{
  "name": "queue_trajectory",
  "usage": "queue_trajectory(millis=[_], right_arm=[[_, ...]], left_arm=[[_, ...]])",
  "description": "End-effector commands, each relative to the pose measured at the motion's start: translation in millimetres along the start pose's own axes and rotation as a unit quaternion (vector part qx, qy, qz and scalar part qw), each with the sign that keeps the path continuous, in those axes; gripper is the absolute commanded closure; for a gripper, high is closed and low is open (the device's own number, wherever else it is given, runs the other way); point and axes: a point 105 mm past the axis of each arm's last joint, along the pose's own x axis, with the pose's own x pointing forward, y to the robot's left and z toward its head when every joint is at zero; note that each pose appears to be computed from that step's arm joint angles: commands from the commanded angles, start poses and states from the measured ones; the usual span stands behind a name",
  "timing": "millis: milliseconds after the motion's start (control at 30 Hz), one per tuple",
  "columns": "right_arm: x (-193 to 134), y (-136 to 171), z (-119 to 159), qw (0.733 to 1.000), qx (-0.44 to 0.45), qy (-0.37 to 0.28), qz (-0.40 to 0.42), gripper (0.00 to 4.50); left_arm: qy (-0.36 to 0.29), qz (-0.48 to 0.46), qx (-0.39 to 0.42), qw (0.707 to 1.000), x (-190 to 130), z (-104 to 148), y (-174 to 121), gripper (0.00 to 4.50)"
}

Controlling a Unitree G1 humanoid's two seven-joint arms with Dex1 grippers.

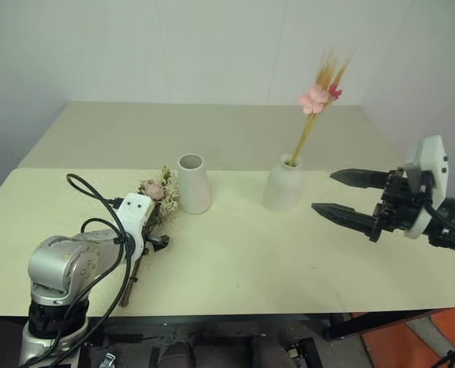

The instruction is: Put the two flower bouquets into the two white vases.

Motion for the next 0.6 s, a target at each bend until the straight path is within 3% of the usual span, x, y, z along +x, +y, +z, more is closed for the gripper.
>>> queue_trajectory(millis=[33,300,400,467,567,600], right_arm=[[-5.9,0.1,11.1,1.000,-0.020,-0.011,-0.013,0.00],[-7.4,-2.5,5.9,0.999,-0.023,-0.007,-0.027,0.00],[-8.1,-2.5,4.2,0.999,-0.021,-0.006,-0.031,0.00],[-8.2,-2.5,3.3,0.999,-0.021,-0.007,-0.035,0.00],[-8.1,-2.3,3.0,0.999,-0.023,-0.010,-0.040,0.00],[-7.7,-1.9,2.8,0.999,-0.026,-0.012,-0.042,0.00]], left_arm=[[-0.008,0.006,0.013,1.000,-4.4,9.1,3.9,1.89],[-0.049,0.042,0.012,0.998,-13.6,38.8,15.6,4.40],[-0.077,0.090,-0.031,0.992,-17.5,54.3,32.0,4.40],[-0.141,0.127,-0.072,0.979,-24.4,75.5,43.5,4.40],[-0.315,0.185,-0.123,0.923,-51.0,129.0,65.6,4.40],[-0.389,0.157,-0.167,0.892,-65.0,148.9,70.9,4.40]])
